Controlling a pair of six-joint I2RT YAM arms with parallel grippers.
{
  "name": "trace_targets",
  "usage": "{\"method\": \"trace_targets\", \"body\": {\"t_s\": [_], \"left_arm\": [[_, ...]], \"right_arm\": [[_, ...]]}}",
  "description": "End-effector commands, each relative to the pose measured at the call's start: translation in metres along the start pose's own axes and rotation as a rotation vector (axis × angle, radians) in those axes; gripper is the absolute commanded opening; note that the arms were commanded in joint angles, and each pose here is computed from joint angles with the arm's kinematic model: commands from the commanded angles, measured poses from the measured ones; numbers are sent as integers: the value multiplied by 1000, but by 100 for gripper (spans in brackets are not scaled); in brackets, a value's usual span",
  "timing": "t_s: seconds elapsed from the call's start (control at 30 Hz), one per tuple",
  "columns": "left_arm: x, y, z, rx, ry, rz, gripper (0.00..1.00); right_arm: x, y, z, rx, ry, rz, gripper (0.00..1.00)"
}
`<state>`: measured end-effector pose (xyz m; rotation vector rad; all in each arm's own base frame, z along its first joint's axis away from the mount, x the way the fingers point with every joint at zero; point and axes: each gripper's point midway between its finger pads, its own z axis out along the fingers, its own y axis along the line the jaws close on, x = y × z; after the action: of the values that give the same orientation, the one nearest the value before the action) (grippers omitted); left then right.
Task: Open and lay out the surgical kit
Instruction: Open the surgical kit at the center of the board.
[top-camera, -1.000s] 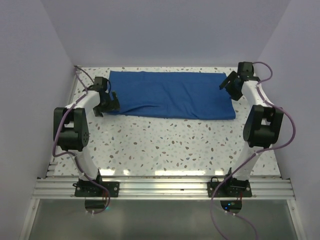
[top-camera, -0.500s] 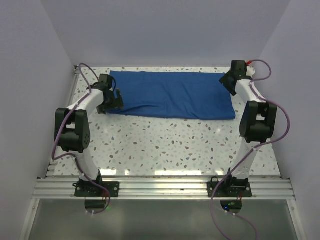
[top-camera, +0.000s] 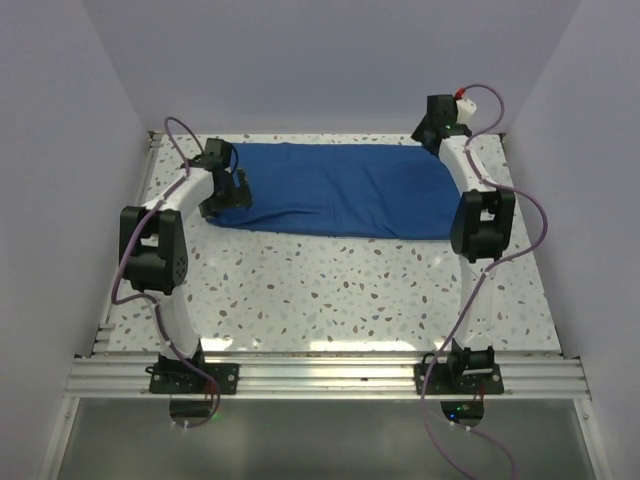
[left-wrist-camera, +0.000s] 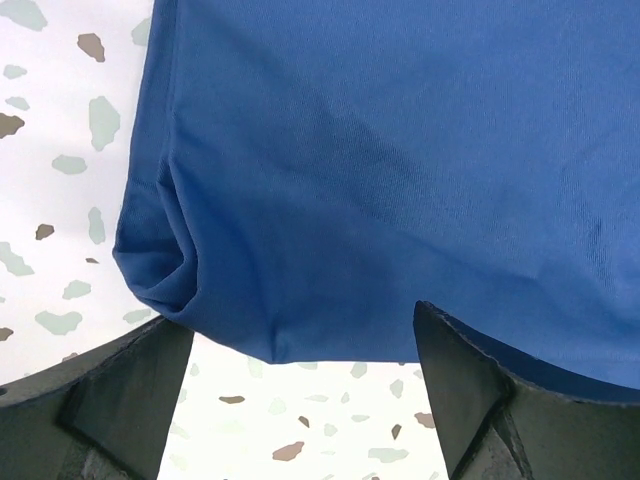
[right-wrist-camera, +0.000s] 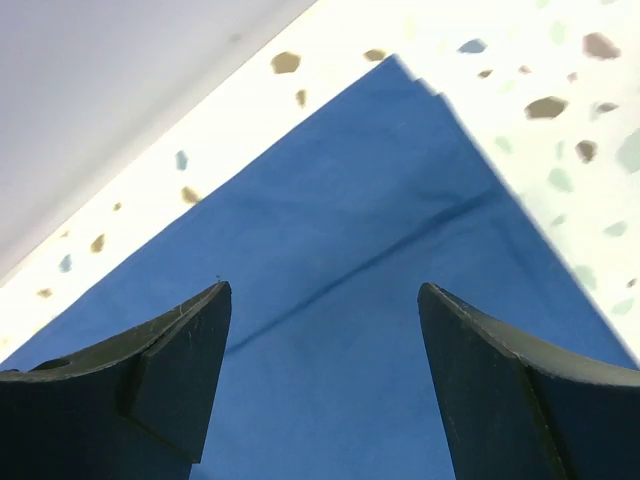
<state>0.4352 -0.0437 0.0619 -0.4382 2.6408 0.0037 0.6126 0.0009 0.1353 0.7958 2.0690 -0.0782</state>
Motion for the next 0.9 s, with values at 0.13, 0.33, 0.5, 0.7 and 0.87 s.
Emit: {"method": "trace_targets", "body": {"t_s": [0.13,0.33,0.5,0.7,0.87], "left_arm": [[-1,3,-11,-17,-19,-20,93],[17,9,-7,-26,5,-40,93],[24,10,-1,-30,25,-42,93],[21,8,3,-31,34,-30,93],[16,6,8,-38,45,-17,93]], "right_arm": [[-10,-56,26,241,3,-43,81],[-3,-101,41,320,48,6,84],[5,-110,54,336,71,1,83],[24,-112,75,338,101,49,81],[33,-109,86,326,117,85,73]]}}
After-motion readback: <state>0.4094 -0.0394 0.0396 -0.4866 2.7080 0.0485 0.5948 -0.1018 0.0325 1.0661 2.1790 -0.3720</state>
